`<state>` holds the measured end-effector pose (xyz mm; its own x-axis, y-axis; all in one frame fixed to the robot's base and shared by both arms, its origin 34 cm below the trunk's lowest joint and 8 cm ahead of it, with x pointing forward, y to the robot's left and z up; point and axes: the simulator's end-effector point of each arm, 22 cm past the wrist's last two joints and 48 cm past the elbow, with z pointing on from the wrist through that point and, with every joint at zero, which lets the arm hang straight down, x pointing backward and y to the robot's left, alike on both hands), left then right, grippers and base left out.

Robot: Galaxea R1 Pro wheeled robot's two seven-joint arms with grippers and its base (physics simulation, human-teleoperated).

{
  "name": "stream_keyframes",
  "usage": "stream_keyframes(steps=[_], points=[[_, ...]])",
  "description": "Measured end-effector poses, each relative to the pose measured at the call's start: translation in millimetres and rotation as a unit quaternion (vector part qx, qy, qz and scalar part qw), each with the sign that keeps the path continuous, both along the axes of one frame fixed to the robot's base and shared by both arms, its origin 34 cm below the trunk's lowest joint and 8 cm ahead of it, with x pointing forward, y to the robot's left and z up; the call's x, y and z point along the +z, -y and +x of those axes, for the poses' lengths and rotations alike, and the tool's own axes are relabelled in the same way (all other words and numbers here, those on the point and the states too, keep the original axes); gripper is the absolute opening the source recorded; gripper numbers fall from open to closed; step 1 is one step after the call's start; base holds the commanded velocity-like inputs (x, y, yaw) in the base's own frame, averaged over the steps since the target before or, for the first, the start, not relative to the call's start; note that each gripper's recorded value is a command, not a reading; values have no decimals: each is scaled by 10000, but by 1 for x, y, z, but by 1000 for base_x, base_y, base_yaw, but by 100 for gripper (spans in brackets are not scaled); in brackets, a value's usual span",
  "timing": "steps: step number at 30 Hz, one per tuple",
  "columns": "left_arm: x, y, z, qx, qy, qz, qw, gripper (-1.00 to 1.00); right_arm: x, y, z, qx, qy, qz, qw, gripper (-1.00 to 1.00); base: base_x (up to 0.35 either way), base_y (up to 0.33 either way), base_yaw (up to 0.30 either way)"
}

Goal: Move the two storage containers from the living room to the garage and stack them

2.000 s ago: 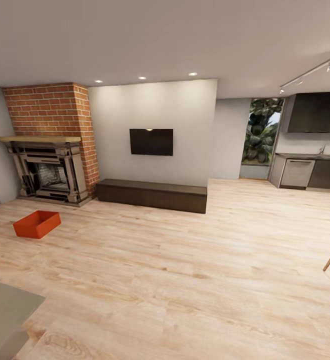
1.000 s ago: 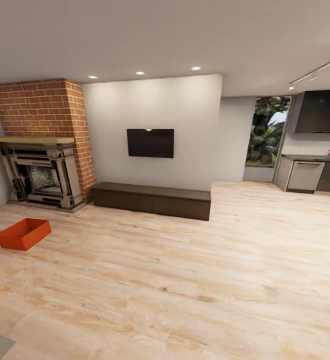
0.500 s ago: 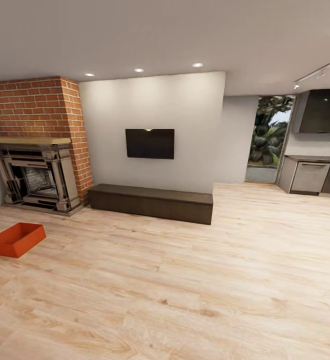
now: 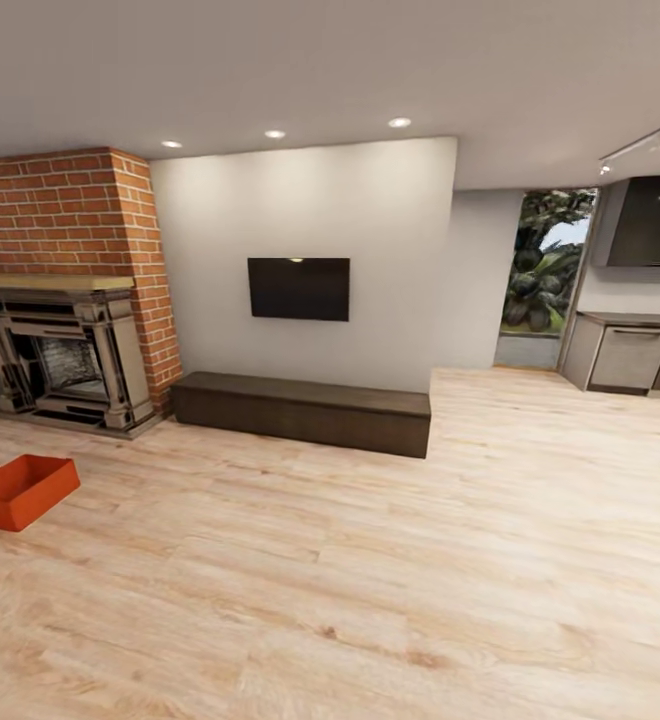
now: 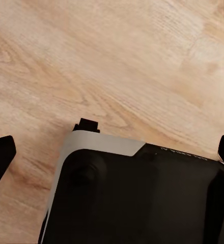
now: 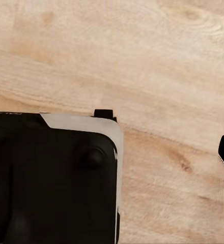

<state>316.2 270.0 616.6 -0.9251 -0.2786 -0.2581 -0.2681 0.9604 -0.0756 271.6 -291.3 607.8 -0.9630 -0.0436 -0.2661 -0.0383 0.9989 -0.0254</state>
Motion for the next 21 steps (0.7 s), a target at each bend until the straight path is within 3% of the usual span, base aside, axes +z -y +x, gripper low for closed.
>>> stream_keyframes(steps=[18,21], points=[[0,0,0,0,-1,0,10000,100,0,0,1,1,12,5,10000,100,323,0,263],[0,0,0,1,-2,-1,10000,100,0,0,0,-5,8,6,10000,100,323,0,101]])
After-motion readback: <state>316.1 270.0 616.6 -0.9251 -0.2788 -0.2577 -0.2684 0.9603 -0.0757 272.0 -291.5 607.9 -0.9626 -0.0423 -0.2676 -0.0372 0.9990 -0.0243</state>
